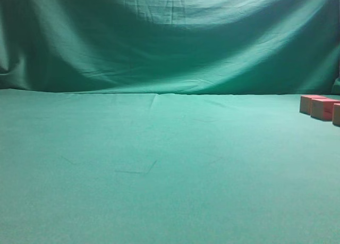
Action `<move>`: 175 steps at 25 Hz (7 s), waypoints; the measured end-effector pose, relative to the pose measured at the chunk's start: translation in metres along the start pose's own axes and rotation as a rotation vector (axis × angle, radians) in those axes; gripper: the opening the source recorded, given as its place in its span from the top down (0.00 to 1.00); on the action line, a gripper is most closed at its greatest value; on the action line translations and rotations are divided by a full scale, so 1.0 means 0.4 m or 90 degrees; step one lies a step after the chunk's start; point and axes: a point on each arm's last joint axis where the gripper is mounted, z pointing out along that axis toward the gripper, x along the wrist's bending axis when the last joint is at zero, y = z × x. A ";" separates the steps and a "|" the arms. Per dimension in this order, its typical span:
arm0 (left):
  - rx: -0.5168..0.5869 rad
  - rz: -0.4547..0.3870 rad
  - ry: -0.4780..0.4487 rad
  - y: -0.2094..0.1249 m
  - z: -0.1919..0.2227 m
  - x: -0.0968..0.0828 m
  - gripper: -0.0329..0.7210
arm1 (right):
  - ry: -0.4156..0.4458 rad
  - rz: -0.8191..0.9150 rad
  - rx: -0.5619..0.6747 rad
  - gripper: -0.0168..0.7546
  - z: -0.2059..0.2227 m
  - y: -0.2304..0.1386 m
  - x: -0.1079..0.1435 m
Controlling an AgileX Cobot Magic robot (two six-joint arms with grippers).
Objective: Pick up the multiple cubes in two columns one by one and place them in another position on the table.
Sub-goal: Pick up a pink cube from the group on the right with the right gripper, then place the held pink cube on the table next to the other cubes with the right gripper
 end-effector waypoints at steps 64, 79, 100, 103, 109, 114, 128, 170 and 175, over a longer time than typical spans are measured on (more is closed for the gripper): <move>0.000 0.000 0.000 0.000 0.000 0.000 0.96 | -0.181 -0.093 0.699 0.35 0.398 -0.099 -0.036; 0.000 0.000 0.000 0.000 0.000 0.000 0.96 | -0.199 -0.101 0.777 0.35 0.465 -0.211 -0.061; 0.000 0.000 0.000 0.000 0.000 0.000 0.96 | -0.198 -0.137 0.788 0.35 0.488 -0.246 -0.074; 0.000 0.000 0.000 0.000 0.000 0.000 0.96 | -0.197 -0.141 0.788 0.54 0.489 -0.246 -0.075; 0.000 0.000 0.000 0.000 0.000 0.000 0.96 | -0.198 -0.143 0.787 0.63 0.489 -0.245 -0.076; 0.000 0.000 0.000 0.000 0.000 0.000 0.96 | -0.207 -0.144 0.800 0.63 0.488 -0.241 -0.076; 0.000 0.000 0.000 0.000 0.000 0.000 0.96 | -0.066 -0.054 0.882 0.63 0.521 -0.091 0.022; 0.000 0.000 0.000 0.000 0.000 0.000 0.96 | 0.213 -0.411 0.831 0.63 0.891 -0.145 0.318; 0.000 0.000 0.000 0.000 0.000 0.000 0.96 | 0.181 -0.374 0.845 0.63 0.898 -0.164 0.314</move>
